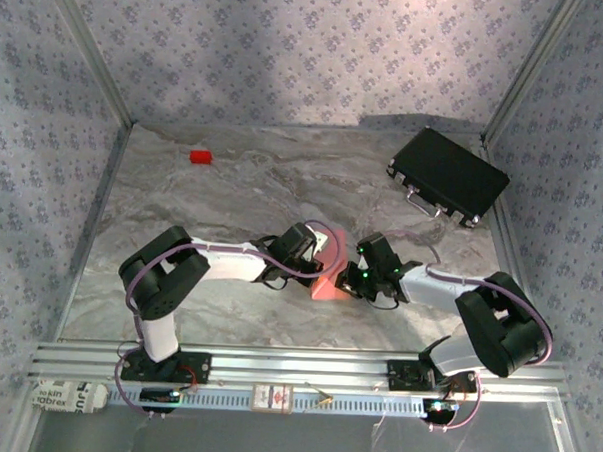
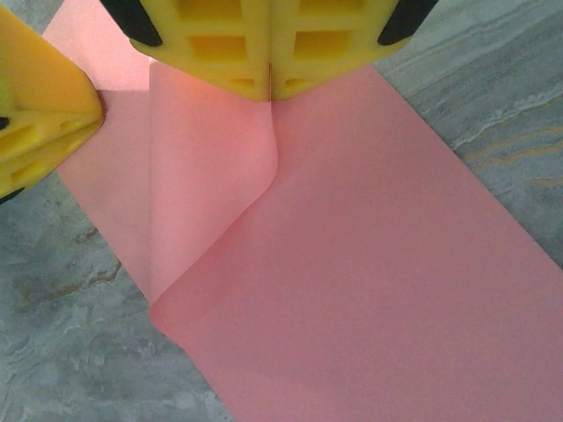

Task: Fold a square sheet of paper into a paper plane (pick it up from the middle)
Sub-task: Fold the triangle a second time at the center of the table.

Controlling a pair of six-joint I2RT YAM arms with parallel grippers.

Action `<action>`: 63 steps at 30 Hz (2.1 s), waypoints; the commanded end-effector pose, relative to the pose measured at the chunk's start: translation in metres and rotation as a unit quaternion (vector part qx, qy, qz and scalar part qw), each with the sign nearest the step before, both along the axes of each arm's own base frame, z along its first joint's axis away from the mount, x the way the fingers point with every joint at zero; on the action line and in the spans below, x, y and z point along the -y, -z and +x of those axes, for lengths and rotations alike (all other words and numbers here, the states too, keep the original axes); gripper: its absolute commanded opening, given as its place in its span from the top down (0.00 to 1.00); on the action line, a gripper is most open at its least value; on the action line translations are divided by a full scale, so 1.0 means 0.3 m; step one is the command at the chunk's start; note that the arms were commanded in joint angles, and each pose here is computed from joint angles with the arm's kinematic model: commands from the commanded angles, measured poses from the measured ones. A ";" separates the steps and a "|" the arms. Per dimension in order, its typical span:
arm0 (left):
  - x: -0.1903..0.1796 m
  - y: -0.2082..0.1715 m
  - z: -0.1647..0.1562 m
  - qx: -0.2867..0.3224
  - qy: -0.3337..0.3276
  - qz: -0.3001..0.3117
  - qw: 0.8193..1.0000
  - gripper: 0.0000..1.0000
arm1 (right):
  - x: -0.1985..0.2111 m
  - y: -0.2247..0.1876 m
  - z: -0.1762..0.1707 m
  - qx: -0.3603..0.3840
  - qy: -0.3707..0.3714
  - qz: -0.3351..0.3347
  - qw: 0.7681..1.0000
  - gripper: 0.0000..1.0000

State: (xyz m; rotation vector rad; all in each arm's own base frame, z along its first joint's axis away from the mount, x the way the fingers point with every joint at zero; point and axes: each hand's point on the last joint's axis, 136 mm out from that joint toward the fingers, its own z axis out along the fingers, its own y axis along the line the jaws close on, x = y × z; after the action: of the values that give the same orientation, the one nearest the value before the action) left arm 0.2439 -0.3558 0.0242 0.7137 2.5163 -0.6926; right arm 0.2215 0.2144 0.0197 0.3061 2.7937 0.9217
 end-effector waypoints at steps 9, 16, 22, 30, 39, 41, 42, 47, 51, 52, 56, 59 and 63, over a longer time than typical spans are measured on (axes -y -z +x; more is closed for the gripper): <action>-0.036 0.041 -0.076 -0.055 -0.049 0.014 0.997 0.99 | -0.004 -0.043 -0.009 0.006 0.002 0.000 1.000 0.85; -0.044 0.022 -0.073 -0.049 -0.086 0.015 0.995 0.99 | -0.005 -0.019 -0.026 -0.004 0.012 0.004 1.000 0.85; -0.034 -0.002 -0.063 -0.033 -0.072 0.015 0.997 0.98 | 0.023 0.030 -0.046 -0.020 0.017 -0.021 0.999 0.88; -0.017 -0.021 -0.052 -0.018 -0.051 0.017 0.998 0.98 | 0.047 0.056 -0.057 -0.029 0.009 -0.048 0.998 0.91; -0.008 -0.043 -0.045 -0.002 -0.041 0.009 0.999 0.98 | 0.050 0.058 -0.057 -0.029 0.008 -0.048 0.998 0.91; -0.010 -0.046 -0.040 0.003 -0.040 0.010 0.999 0.98 | 0.051 0.058 -0.057 -0.029 0.008 -0.048 0.998 0.91; -0.010 -0.044 -0.040 0.003 -0.039 0.011 0.999 0.98 | 0.051 0.058 -0.057 -0.029 0.007 -0.049 0.998 0.91; -0.009 -0.050 -0.035 0.009 -0.039 0.010 0.999 0.98 | 0.050 0.059 -0.058 -0.029 0.007 -0.048 0.998 0.91; -0.020 -0.060 -0.027 0.015 -0.048 0.013 0.999 0.98 | 0.052 0.059 -0.058 -0.029 0.007 -0.047 0.998 0.91; -0.021 -0.062 -0.026 0.018 -0.048 0.008 0.999 0.98 | 0.050 0.057 -0.057 -0.029 0.006 -0.046 0.999 0.91; -0.010 -0.061 -0.030 0.017 -0.036 0.002 0.999 0.98 | 0.052 0.060 -0.057 -0.029 0.005 -0.047 0.998 0.91; -0.001 -0.055 -0.032 0.013 -0.029 0.005 0.999 0.98 | 0.052 0.059 -0.056 -0.029 0.007 -0.046 0.999 0.91; 0.002 -0.033 -0.034 0.004 -0.025 0.014 1.000 0.98 | 0.051 0.057 -0.054 -0.028 0.006 -0.044 0.999 0.91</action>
State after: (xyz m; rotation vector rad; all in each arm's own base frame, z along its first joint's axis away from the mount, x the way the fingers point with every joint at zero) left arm 0.2329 -0.3503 0.0309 0.6253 2.5374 -0.6253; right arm 0.2136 0.2116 0.0173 0.3277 2.8098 0.8890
